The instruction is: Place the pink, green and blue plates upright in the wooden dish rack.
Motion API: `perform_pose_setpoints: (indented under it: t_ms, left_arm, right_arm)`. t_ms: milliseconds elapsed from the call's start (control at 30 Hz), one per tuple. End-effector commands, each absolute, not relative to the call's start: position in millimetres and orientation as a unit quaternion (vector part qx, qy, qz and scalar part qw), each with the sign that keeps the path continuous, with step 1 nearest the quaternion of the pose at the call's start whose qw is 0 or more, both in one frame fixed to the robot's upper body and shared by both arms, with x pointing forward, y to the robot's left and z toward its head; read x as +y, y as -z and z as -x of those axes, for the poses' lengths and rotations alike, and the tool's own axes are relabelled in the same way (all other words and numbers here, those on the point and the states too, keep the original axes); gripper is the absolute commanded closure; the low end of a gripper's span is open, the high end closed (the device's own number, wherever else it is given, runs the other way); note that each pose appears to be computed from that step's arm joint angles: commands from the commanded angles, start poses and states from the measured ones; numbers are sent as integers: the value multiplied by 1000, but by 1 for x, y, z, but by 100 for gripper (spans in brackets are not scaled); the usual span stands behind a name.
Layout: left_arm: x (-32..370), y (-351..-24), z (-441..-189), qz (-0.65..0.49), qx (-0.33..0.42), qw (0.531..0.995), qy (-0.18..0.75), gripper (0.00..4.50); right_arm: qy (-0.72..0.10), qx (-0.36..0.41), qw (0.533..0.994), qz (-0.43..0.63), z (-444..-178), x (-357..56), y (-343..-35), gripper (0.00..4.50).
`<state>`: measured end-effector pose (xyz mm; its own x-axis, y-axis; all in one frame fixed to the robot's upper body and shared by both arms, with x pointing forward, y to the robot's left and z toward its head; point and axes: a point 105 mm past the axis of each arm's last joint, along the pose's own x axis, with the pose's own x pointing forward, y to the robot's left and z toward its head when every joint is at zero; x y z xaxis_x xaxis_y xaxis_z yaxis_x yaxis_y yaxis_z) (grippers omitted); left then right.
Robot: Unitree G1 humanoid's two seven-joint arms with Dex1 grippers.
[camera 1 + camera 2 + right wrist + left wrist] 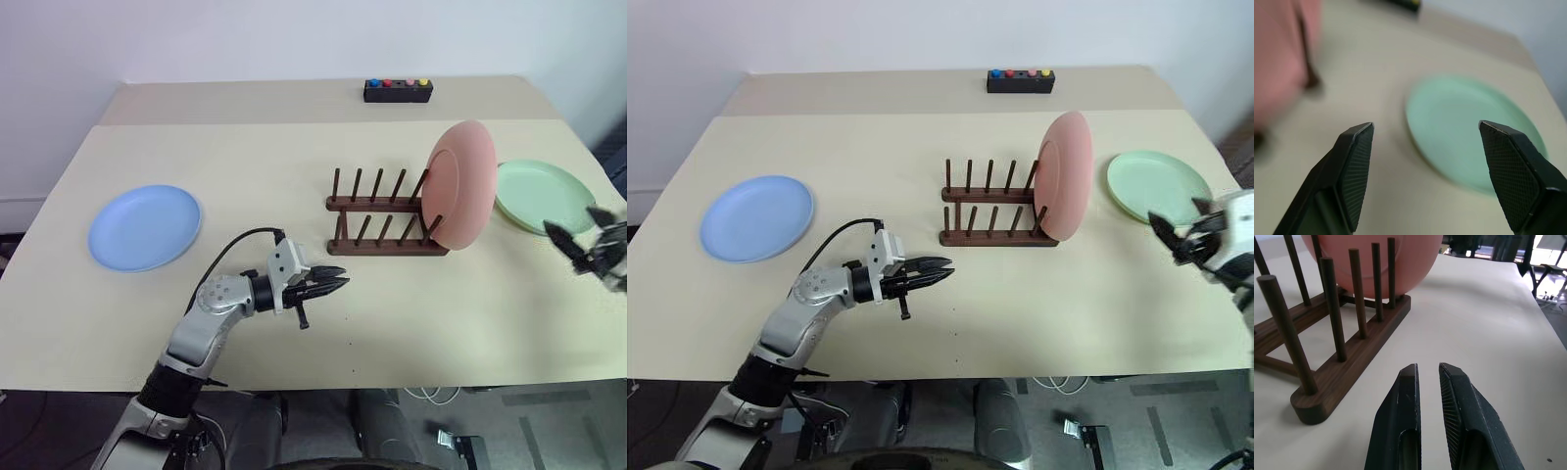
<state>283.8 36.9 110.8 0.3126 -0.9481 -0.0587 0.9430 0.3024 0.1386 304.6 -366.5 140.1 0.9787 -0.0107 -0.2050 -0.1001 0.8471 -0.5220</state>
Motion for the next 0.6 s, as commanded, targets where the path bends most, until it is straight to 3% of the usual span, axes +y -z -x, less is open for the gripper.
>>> perform_pose_setpoints:
  t_ms: [33, 400, 600]
  left_arm:
    - [31, -119, -283, -82, -39, 800, 593, 387]
    - [27, -121, -282, -78, -47, 803, 589, 387]
    - [24, -122, -283, -78, -49, 800, 592, 387]
  right_arm:
    - [-16, 93, 931, 353, -323, -369, -138, 103]
    - [-22, 117, 889, 442, -358, -376, -115, 103]
    - [-31, 131, 876, 464, -364, -372, -100, 103]
